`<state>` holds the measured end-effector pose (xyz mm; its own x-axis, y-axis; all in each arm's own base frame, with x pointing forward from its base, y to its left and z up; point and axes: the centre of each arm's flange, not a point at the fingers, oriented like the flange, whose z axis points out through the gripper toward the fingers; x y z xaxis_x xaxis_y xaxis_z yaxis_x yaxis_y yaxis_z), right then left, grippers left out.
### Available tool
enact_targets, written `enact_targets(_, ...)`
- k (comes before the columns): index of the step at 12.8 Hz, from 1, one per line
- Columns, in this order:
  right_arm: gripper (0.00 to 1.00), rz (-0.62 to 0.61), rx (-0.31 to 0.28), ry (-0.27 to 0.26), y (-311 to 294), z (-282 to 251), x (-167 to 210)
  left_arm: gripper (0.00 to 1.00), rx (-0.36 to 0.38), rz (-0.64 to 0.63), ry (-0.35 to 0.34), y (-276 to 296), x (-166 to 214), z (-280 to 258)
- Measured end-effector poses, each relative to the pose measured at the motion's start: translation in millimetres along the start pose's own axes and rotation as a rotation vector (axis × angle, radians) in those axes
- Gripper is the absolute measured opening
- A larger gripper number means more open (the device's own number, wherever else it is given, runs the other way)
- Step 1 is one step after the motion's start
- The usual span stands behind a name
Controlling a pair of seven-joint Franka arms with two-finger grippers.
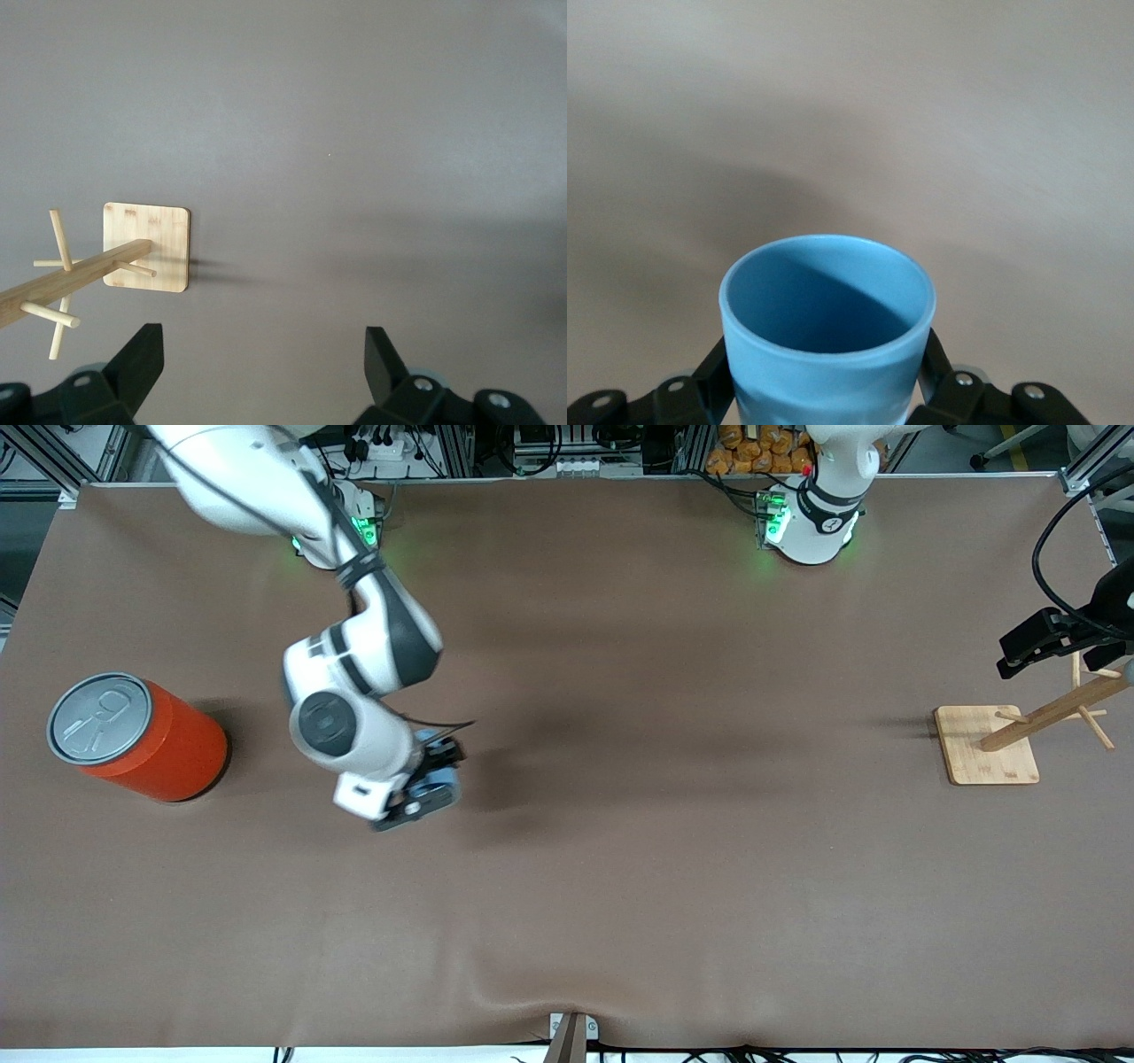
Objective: Flip cup
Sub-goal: 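Lift the blue cup with the right gripper and carry it toward the table middle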
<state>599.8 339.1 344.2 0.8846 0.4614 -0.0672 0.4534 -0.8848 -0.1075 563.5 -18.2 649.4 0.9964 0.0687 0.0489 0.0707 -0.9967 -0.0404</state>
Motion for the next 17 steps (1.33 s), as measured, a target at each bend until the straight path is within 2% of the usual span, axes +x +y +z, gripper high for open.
enact_targets(2, 0.83, -0.161, -0.005, 0.031, -57, -13, 3, 1.00, 0.000, 0.001, 0.000, 0, 0, 0)
enact_targets(6, 0.83, -0.481, -0.033, 0.030, -116, -11, -4, 1.00, 0.000, 0.007, 0.000, 4, 0, 0)
enact_targets(8, 0.83, -0.621, -0.089, 0.021, -143, -8, -10, 1.00, -0.001, 0.015, 0.000, 8, -1, 0)
enact_targets(10, 0.83, -0.758, -0.174, 0.008, -181, 2, -18, 1.00, -0.002, 0.018, 0.000, 10, 0, 1)
enact_targets(11, 0.83, -0.805, -0.201, 0.002, -198, 8, -23, 1.00, -0.002, 0.018, -0.002, 10, 0, 2)
enact_targets(14, 0.83, -0.880, -0.209, -0.010, -231, 33, -31, 1.00, -0.002, 0.018, -0.005, 9, 1, 3)
enact_targets(17, 0.83, -0.884, -0.206, -0.066, -253, 83, -41, 1.00, -0.003, 0.016, -0.013, 8, 3, 8)
